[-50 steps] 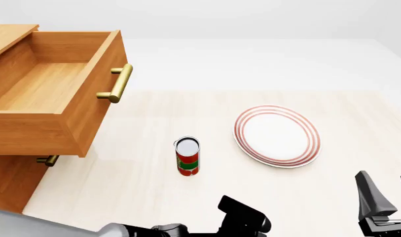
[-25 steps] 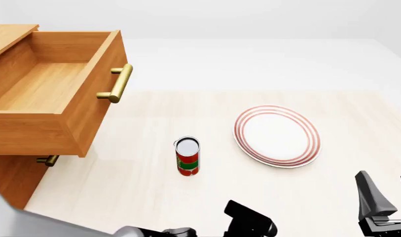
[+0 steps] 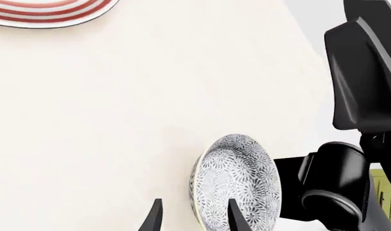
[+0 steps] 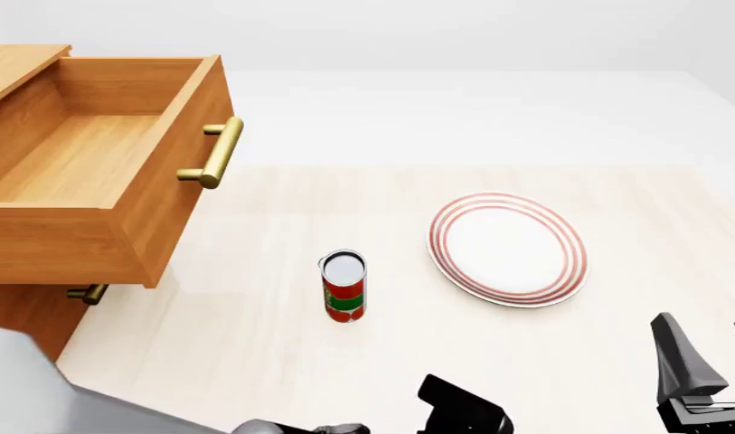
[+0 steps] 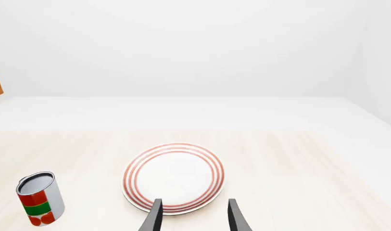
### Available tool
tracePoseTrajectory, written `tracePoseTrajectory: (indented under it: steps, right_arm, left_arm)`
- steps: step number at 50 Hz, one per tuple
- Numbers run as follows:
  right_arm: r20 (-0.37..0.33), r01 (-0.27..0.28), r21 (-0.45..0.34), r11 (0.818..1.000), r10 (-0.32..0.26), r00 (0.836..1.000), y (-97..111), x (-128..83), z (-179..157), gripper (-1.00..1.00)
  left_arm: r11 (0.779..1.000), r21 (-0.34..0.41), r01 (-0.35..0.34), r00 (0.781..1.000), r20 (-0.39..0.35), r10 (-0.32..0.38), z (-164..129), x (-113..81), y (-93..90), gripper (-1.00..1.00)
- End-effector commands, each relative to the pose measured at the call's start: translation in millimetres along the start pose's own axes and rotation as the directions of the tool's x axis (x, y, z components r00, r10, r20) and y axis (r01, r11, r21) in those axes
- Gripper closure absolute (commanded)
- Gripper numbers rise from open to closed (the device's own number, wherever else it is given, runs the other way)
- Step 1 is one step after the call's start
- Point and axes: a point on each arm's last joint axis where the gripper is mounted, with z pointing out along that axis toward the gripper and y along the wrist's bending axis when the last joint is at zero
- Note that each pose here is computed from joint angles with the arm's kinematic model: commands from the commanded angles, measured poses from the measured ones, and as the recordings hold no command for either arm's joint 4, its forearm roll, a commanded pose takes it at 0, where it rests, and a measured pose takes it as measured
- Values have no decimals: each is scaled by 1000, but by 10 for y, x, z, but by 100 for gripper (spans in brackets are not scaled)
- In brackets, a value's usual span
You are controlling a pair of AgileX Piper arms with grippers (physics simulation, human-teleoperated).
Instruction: Put the bowl in the top drawer of the cabinet.
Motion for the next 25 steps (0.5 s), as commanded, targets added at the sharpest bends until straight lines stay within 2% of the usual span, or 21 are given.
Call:
tracePoseTrajectory:
  steps: [1,25]
  right_arm:
    - [4,1,2,1000,-1,1000,-1,-5,-4,-100]
    - [4,1,2,1000,-1,1000,-1,-5,-4,-100]
  left_arm:
    - [999,-33,21,1000,9,-21,60,-19,164,-100]
    - [999,-36,35,999,-3,-36,180,72,215,-100]
